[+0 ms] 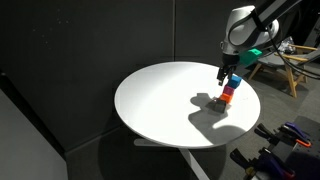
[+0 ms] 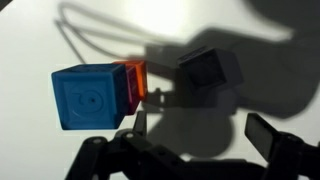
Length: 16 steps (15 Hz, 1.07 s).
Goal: Put the grey building block on the table
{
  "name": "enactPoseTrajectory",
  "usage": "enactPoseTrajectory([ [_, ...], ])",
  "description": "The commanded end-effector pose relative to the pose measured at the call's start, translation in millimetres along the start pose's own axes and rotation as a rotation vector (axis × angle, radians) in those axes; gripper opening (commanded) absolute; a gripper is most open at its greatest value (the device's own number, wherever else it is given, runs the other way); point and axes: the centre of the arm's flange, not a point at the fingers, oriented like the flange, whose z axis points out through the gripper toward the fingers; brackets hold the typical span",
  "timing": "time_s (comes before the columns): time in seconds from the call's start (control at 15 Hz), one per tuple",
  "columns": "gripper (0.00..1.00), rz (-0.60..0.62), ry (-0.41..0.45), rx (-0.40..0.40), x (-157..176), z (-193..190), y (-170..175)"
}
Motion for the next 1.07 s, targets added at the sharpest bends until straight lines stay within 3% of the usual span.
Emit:
enactPoseTrajectory([
  [0.0, 1.0, 0.086, -0.01, 0.008, -16, -29, 3],
  [0.47, 1.0, 0.231, -0.049, 0.003, -43, -57, 15],
  [1.0, 1.0, 0.2, -0.025, 0.027, -69, -85, 19],
])
